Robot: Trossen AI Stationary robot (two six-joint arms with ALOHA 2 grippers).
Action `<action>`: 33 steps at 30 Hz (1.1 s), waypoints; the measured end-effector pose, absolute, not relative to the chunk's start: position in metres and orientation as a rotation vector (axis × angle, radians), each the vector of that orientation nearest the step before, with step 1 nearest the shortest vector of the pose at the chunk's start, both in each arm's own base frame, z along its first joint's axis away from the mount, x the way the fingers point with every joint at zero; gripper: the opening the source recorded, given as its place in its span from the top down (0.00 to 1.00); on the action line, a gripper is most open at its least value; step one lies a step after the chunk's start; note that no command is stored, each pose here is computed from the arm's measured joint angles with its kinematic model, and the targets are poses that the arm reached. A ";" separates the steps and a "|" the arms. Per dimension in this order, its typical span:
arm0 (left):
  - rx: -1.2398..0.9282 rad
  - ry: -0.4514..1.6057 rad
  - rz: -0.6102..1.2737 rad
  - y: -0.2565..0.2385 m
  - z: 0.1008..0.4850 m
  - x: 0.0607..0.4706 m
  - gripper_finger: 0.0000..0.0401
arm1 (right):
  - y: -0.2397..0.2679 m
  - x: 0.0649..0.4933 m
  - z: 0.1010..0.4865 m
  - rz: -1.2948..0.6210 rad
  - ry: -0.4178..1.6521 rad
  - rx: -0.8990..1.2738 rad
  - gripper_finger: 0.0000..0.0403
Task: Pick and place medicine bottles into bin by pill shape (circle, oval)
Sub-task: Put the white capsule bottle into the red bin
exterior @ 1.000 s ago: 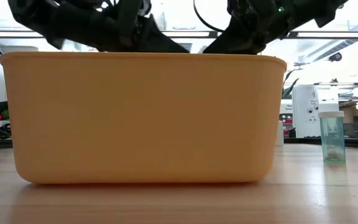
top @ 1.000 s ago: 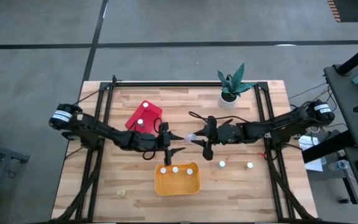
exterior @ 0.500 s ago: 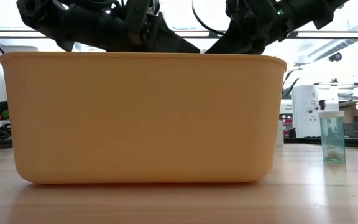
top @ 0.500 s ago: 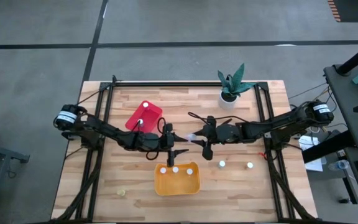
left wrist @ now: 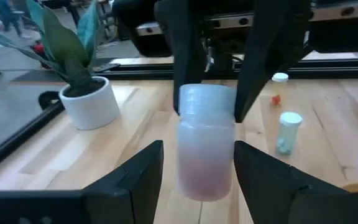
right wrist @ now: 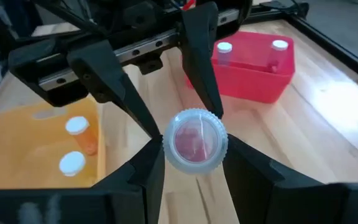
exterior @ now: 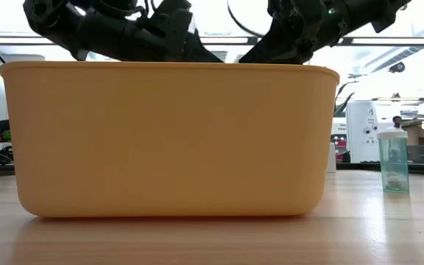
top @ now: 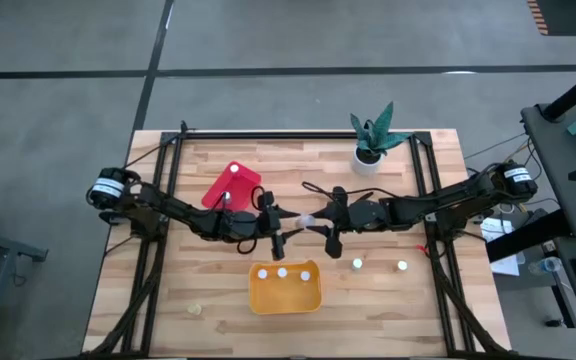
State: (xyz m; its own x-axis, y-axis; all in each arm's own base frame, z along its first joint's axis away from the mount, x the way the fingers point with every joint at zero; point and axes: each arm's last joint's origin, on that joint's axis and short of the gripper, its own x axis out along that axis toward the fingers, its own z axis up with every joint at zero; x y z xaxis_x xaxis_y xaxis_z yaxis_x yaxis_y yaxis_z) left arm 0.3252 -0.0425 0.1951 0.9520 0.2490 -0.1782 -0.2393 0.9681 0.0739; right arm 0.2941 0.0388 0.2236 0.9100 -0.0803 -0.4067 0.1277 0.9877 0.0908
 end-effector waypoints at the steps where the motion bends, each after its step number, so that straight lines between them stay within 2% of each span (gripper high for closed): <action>1: 0.057 0.188 0.259 -0.043 0.195 0.325 0.56 | 0.039 0.294 0.224 -0.100 0.407 0.121 0.67; 17: 0.058 0.188 0.219 -0.041 0.196 0.326 0.56 | 0.039 0.297 0.231 -0.091 0.332 0.081 0.67; 24: 0.060 0.188 0.214 -0.041 0.195 0.326 0.69 | 0.039 0.297 0.231 -0.097 0.331 0.080 0.66; 27: 0.057 0.185 0.215 -0.041 0.196 0.326 0.69 | 0.039 0.297 0.232 -0.098 0.321 0.081 0.62; 33: 0.052 0.131 0.213 -0.042 0.199 0.325 0.69 | 0.039 0.296 0.236 -0.094 0.307 0.069 0.47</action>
